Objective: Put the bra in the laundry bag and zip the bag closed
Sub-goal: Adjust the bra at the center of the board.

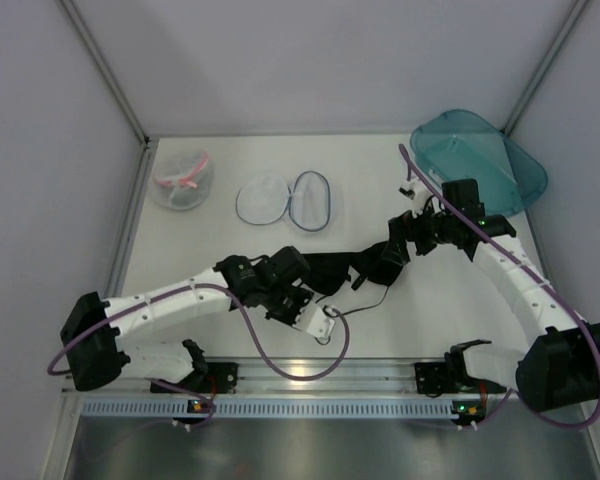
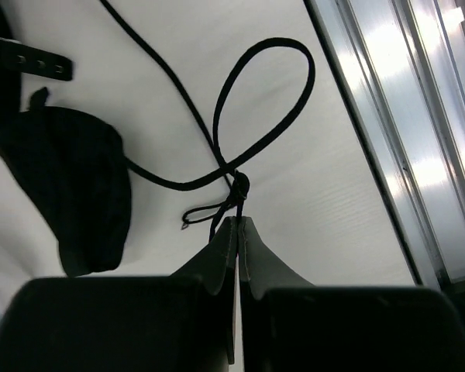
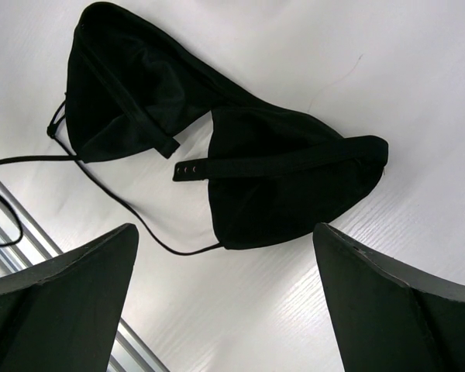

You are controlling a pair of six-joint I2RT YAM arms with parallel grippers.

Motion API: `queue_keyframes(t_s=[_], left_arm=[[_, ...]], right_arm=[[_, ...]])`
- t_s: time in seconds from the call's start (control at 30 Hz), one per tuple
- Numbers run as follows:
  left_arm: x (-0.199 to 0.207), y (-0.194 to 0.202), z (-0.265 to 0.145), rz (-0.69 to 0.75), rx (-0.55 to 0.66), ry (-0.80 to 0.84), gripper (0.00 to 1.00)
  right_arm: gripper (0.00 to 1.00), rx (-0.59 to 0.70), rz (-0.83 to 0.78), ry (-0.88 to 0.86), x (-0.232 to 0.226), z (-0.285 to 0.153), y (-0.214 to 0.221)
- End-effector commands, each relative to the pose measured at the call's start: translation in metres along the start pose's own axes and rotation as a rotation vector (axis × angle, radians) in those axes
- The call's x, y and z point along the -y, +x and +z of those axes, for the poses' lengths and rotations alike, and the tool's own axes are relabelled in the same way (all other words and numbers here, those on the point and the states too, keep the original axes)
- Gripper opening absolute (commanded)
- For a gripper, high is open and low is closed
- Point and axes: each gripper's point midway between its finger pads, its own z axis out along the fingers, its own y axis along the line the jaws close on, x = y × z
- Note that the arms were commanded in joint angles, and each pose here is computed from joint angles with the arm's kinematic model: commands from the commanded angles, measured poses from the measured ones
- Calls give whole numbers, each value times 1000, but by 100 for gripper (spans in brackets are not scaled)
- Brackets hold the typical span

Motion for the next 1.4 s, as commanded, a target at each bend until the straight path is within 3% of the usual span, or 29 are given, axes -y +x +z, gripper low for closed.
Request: queue_keyframes(t_s=[0.0, 0.33, 0.67, 0.9, 1.2, 1.23, 1.37], left_arm=[[-22, -37, -32, -29, 87, -73, 0], [-110, -89, -57, -238, 139, -214, 0], [-189, -71, 0, -512, 91, -270, 0], [-233, -72, 29, -629, 143, -339, 0], [-235, -60, 85, -705, 126, -253, 1], [-233, -58, 87, -708, 118, -249, 2], [-229, -50, 84, -718, 91, -268, 31]], right_arm=[[96, 42, -18, -1, 1, -6, -14], [97, 60, 29, 39, 16, -11, -20], [99, 82, 83, 224, 62, -26, -21], [99, 75, 112, 266, 76, -31, -12], [99, 62, 135, 281, 85, -37, -5], [99, 59, 135, 280, 84, -37, -4], [99, 57, 126, 279, 84, -38, -3]])
